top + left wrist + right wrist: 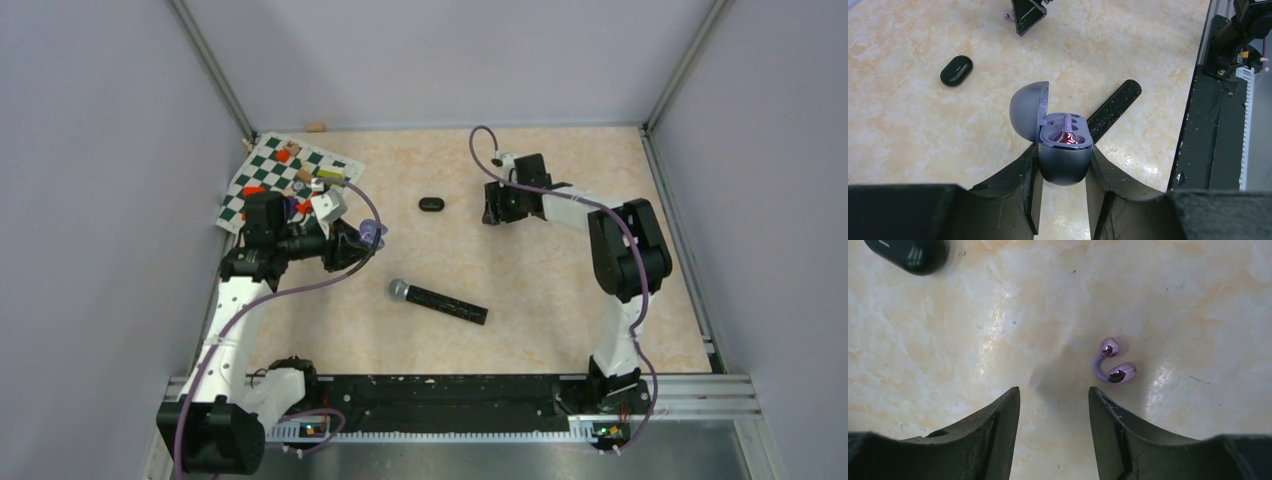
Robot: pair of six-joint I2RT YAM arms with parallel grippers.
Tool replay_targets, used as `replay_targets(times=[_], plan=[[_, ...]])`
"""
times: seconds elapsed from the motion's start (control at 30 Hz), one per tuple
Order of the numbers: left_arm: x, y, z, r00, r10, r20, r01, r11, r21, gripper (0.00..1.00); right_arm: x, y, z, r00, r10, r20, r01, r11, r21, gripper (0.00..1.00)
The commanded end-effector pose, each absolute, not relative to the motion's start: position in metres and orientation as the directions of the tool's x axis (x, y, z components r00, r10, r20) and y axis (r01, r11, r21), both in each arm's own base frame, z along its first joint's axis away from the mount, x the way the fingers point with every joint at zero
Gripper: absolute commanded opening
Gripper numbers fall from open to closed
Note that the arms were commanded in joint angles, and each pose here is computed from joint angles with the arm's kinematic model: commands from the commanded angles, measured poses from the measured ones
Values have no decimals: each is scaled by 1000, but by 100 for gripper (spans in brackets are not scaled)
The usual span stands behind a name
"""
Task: Insert the wireless bluetooth earbuds into the charging case
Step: Pick up the earbud from the center of the board.
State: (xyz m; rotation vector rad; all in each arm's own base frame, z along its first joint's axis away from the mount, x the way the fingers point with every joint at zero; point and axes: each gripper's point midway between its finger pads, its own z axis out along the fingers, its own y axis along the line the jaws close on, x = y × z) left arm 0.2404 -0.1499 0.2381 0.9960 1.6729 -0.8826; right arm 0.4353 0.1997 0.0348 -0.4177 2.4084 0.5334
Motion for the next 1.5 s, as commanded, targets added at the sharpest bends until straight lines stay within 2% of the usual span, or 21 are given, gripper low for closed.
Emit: replay_targets(times=[0.0,0.17,0.4,0.63,0.87,1.07,1.33,1.47], plan=[[240,-152,245,-165,197,-966,921,382,-79,0,443,197,77,-615,-297,-731,-542,832,117,52],[240,-152,246,-161,197,-967,922,381,-76,0,424,183,79,-447,-520,-728,-647,750,-138,53],[238,-152,249,-155,195,-968,922,380,-71,0,422,185,72,-292,-670,-682,-655,660,-368,54],[238,-152,248,-158,194,-968,923,377,-75,0,429,183,55,-278,-793,-543,-588,587,-556,50],[239,-152,247,-160,195,-968,923,378,-76,0,431,191,40,-281,-850,-446,-582,520,-625,39],[240,-151,246,-164,197,-967,921,382,-78,0,433,189,25,-306,-882,-360,-583,472,-662,40],[241,-152,245,-170,195,-966,920,382,-85,0,432,189,17,-326,-885,-332,-591,465,-659,39],[240,-152,246,-169,195,-966,920,382,-84,0,432,190,16,-327,-882,-339,-592,471,-654,31]])
